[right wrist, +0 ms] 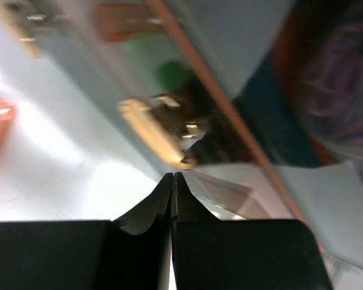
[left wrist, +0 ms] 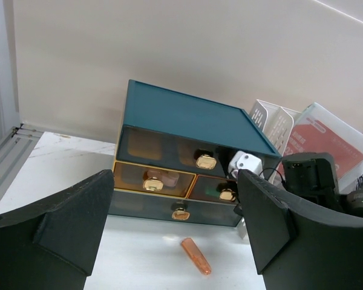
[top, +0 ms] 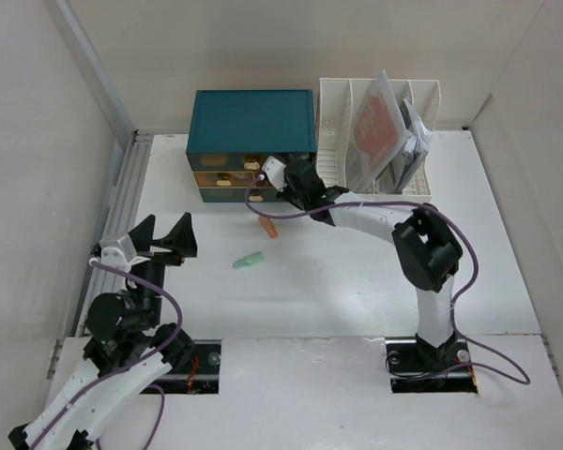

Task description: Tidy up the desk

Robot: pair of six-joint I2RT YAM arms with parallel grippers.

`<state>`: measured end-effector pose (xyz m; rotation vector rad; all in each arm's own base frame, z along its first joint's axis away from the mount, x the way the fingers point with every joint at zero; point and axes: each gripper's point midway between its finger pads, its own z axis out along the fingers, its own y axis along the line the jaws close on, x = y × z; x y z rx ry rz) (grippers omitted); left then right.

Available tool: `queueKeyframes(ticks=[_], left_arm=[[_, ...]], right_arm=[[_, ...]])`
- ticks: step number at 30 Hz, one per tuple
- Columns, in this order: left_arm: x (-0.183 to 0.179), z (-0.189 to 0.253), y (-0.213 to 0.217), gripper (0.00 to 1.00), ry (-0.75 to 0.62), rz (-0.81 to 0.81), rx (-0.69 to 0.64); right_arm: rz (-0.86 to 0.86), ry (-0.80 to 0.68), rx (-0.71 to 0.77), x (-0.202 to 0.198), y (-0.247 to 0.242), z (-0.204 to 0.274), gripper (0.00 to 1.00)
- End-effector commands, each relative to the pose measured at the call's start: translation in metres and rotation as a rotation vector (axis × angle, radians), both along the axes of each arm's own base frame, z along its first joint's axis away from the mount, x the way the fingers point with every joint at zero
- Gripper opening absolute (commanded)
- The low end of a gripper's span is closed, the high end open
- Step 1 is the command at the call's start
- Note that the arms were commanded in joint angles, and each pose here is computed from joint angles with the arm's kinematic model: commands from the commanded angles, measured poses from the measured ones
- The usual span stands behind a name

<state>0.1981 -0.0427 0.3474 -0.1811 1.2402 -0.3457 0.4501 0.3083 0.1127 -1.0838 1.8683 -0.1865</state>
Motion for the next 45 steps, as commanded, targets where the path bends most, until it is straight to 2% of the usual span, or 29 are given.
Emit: queueKeyframes(ticks=[1,3,4,5,6,7,9,10,11,14,19,20,21,22,24,25,27,32,38,42,45], left_arm=[[0.002,0.003,-0.001,0.81,-0.016,0.009,-0.004],[0.003,0.007,-0.007,0.85,-0.028,-0.018,-0.011],[0.01,-0.001,-0.015,0.88,-0.004,-0.028,0.016],[0.013,-0.002,-0.02,0.89,0.001,-0.039,0.027],[0.017,-0.004,-0.027,0.91,0.012,-0.054,0.029],[0.028,-0.017,-0.038,0.93,0.065,-0.062,0.048],[0.038,-0.023,-0.055,0.94,0.11,-0.098,0.068],[0.044,-0.029,-0.062,0.95,0.137,-0.109,0.081],[0.058,-0.041,-0.076,0.95,0.194,-0.125,0.123],[0.081,-0.07,-0.103,0.96,0.299,-0.184,0.17],[0.114,-0.084,-0.123,0.95,0.369,-0.237,0.133],[0.119,-0.085,-0.131,0.94,0.387,-0.289,0.117],[0.13,-0.1,-0.135,0.94,0.438,-0.304,0.125],[0.144,-0.101,-0.125,0.93,0.46,-0.286,0.111],[0.155,-0.116,-0.131,0.87,0.503,-0.347,0.096],[0.168,-0.134,-0.126,0.85,0.549,-0.328,0.099],[0.181,-0.14,-0.124,0.8,0.551,-0.32,0.081],[0.203,-0.176,-0.124,0.77,0.632,-0.311,0.061],[0.213,-0.182,-0.135,0.76,0.602,-0.349,0.02],[0.224,-0.208,-0.136,0.74,0.635,-0.288,0.02],[0.23,-0.212,-0.137,0.74,0.616,-0.24,0.023]], right_arm=[[0.247,0.069,0.086,-0.034,0.029,0.031,0.05],[0.494,0.159,0.174,-0.077,0.053,0.058,0.14],[0.522,0.162,0.193,-0.085,0.054,0.069,0.24],[0.538,0.111,0.225,-0.09,0.052,0.099,0.3],[0.482,0.039,0.231,-0.084,0.046,0.121,0.37],[0.421,-0.023,0.235,-0.076,0.036,0.136,0.53],[0.293,-0.192,0.254,-0.065,0.015,0.184,0.78],[0.139,-0.274,0.227,-0.051,-0.012,0.201,0.88],[0.075,-0.329,0.237,-0.046,-0.023,0.214,1.0],[-0.046,-0.437,0.28,-0.044,-0.064,0.251,1.0],[-0.068,-0.444,0.498,-0.052,-0.1,0.29,1.0],[-0.052,-0.444,0.525,-0.054,-0.103,0.296,1.0],[-0.061,-0.453,0.542,-0.054,-0.111,0.301,1.0],[-0.055,-0.447,0.564,-0.057,-0.113,0.302,1.0],[-0.02,-0.451,0.595,-0.066,-0.113,0.311,1.0],[-0.01,-0.448,0.597,-0.067,-0.112,0.311,1.0],[-0.004,-0.446,0.628,-0.071,-0.114,0.316,1.0],[-0.012,-0.453,0.637,-0.07,-0.126,0.319,1.0],[-0.015,-0.449,0.645,-0.07,-0.126,0.319,1.0],[-0.019,-0.437,0.649,-0.067,-0.124,0.315,1.0],[-0.02,-0.429,0.644,-0.067,-0.124,0.311,1.0]])
